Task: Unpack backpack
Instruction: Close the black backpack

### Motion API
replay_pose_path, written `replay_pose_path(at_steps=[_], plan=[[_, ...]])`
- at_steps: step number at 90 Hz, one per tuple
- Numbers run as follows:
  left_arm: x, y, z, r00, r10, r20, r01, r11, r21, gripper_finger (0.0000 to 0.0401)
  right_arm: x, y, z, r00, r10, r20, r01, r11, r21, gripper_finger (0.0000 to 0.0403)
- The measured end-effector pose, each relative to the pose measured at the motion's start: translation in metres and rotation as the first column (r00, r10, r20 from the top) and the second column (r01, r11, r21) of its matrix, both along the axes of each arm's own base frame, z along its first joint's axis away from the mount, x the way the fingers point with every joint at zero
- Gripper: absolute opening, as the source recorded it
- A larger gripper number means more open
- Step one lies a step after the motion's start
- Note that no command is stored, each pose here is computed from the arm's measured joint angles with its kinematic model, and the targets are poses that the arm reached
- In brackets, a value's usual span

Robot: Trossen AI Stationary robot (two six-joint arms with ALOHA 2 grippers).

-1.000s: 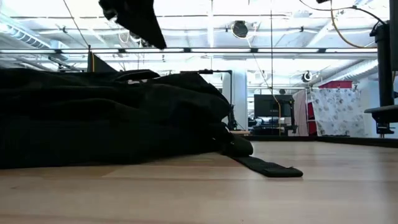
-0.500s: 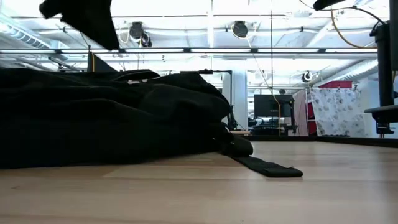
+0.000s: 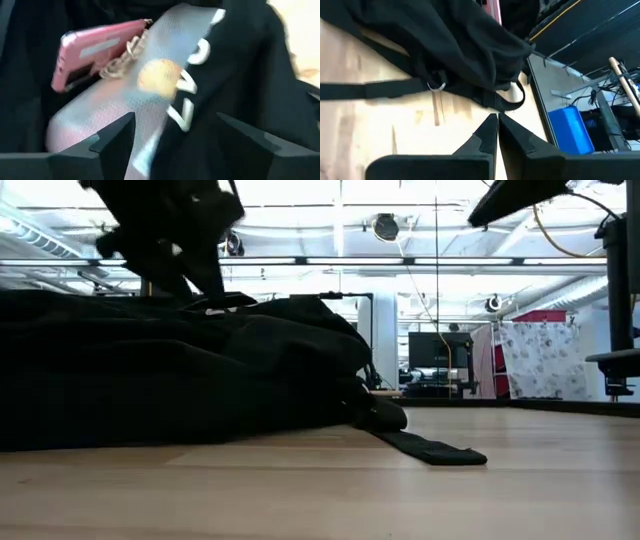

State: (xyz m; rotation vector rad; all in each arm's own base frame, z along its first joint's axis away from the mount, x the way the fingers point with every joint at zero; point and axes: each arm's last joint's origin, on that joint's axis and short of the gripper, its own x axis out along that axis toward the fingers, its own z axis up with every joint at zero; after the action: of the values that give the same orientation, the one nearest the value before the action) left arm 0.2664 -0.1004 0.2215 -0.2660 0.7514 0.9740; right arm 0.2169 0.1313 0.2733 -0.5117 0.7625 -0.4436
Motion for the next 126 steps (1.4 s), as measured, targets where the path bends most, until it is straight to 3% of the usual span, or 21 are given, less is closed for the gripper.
replay_pose_path(at_steps=[17,36,54,66,72,103,126], plan=[[0.013,0.022,-0.001,0.999,-0.012,-0.053,0.01,0.999,-0.039,0.0252,0.011,-0.014,-0.001,0.995,0.028,-0.096,-0.028,1.0,-0.004,0.0],[0.034,0.039,-0.017,0.992,-0.063,-0.111,0.045,0.986,-0.161,0.0202,0.019,-0.025,-0.001,0.986,0.058,-0.154,-0.061,0.998,-0.017,0.0],[0.042,0.056,-0.032,0.979,-0.057,-0.198,0.028,0.989,-0.146,0.0113,0.022,-0.032,-0.001,0.982,0.052,-0.179,-0.058,0.998,-0.031,0.0],[0.047,0.057,-0.033,0.971,-0.119,-0.206,0.094,0.987,-0.129,0.0023,0.023,-0.035,-0.001,0.982,0.044,-0.184,-0.051,0.998,-0.035,0.0],[0.048,0.055,-0.032,0.969,-0.142,-0.201,0.119,0.985,-0.123,0.0009,0.024,-0.036,-0.001,0.982,0.038,-0.183,-0.045,0.998,-0.036,0.0],[0.054,-0.001,0.004,0.928,-0.352,-0.127,0.341,0.935,-0.099,0.0001,0.024,-0.037,-0.001,0.982,0.034,-0.184,-0.041,0.998,-0.036,0.0],[0.034,-0.058,0.031,0.875,-0.475,-0.096,0.465,0.879,-0.11,0.0,0.03,-0.035,0.002,0.984,0.081,-0.155,-0.09,0.995,-0.05,0.0]])
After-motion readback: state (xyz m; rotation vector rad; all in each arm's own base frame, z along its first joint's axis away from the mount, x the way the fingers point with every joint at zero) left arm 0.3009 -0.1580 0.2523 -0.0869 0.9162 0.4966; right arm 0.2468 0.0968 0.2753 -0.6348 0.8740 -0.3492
